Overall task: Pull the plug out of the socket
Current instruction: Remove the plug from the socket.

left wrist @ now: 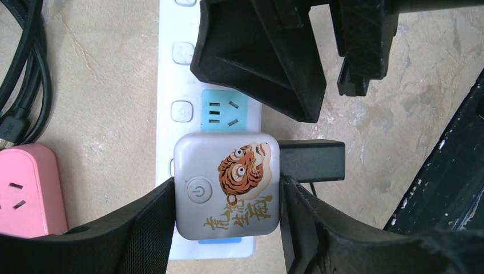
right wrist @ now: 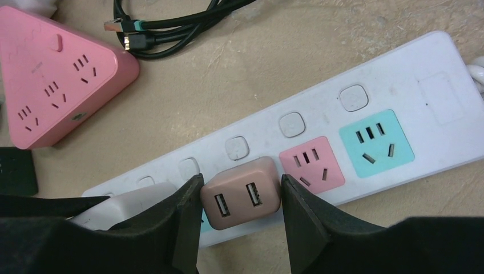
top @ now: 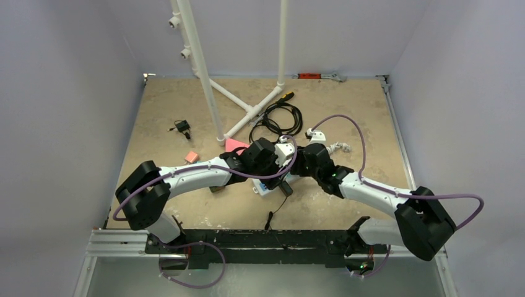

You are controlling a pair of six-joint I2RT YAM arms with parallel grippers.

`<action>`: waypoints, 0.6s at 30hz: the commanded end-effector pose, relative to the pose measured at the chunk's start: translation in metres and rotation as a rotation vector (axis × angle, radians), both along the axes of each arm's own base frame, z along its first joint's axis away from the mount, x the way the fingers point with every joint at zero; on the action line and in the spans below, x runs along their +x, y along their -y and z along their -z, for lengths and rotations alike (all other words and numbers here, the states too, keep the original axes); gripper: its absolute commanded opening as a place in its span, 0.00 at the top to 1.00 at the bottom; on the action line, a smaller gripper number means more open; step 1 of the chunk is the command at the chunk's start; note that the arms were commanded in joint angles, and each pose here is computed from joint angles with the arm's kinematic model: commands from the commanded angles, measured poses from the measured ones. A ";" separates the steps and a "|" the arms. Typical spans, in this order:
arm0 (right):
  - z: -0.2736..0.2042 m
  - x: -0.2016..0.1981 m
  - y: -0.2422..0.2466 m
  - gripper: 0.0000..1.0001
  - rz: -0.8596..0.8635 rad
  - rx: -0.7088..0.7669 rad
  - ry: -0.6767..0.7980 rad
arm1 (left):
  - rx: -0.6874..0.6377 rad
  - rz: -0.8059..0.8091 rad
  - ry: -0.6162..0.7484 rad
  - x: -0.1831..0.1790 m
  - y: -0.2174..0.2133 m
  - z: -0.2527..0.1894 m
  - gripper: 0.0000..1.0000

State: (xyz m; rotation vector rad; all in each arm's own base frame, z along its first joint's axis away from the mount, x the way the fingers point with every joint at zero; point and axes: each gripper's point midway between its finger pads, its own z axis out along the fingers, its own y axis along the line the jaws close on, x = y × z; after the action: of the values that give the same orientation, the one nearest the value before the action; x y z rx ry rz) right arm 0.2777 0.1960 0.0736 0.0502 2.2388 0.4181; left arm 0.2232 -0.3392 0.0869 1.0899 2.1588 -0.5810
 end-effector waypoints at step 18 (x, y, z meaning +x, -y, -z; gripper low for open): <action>-0.005 -0.021 -0.008 1.00 -0.001 0.060 0.015 | -0.007 -0.040 0.018 0.011 0.000 -0.010 1.00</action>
State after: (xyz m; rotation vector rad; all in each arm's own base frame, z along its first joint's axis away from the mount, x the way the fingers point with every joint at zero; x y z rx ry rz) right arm 0.2669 0.1962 0.0741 0.0231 2.2251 0.4535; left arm 0.2208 -0.3397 0.0862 1.0987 2.1632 -0.5935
